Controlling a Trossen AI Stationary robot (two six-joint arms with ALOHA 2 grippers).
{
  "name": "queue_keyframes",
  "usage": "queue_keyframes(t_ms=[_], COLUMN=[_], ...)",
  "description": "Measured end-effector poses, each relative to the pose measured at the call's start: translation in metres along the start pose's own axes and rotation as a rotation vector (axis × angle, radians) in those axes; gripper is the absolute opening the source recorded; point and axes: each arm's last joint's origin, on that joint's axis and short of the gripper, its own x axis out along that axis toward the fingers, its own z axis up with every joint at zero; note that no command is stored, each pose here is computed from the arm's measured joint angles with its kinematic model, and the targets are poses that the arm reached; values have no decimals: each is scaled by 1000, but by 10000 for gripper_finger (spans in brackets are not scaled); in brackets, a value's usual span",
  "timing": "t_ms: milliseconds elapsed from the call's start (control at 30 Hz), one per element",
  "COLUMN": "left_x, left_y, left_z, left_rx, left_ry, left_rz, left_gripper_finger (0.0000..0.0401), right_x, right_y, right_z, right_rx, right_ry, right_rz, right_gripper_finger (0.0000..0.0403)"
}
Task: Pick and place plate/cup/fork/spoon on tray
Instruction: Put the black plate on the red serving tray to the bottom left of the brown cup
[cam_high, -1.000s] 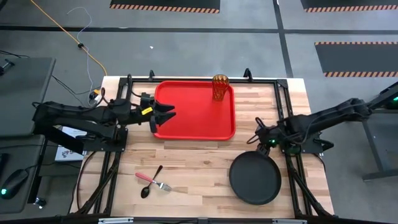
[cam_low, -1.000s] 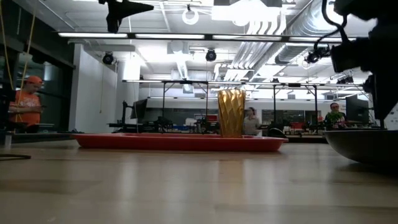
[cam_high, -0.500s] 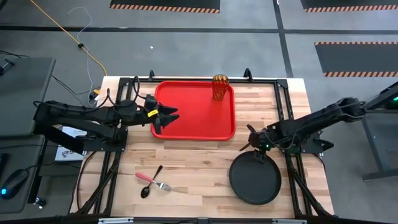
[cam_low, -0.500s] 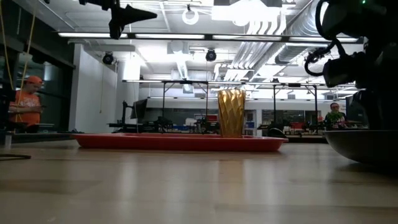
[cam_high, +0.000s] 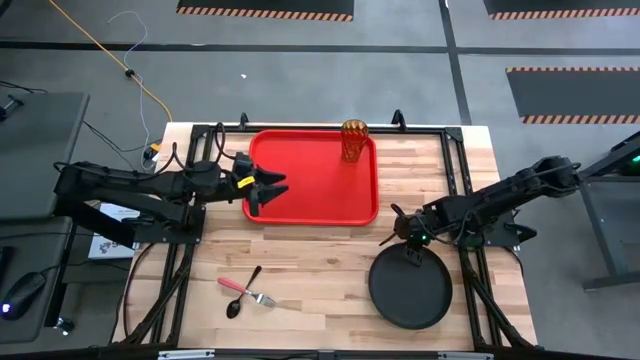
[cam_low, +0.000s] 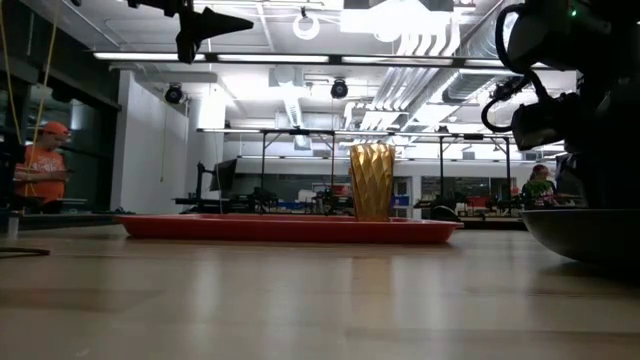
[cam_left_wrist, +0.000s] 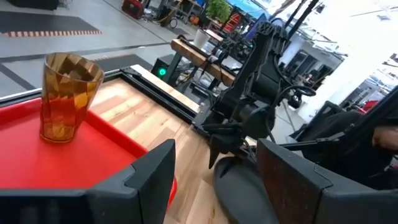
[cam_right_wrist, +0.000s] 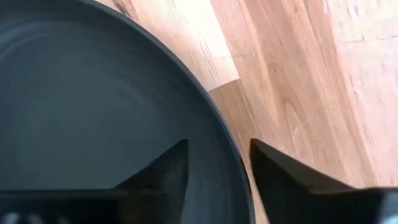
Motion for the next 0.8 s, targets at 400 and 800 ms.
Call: queue_keyframes(t_ms=[400, 800], left_x=[-3, -27], left_y=[-2, -15], left_z=[2, 34], left_rx=[-105, -53], left_ry=[6, -259], left_rz=[-43, -198], left_gripper_finger=[214, 214], right_x=[-12, -81], right_y=[8, 33], right_z=[3, 28], right_rx=[63, 163], right_ry=[-39, -406], right_rz=[180, 371], right_gripper_finger=[6, 2])
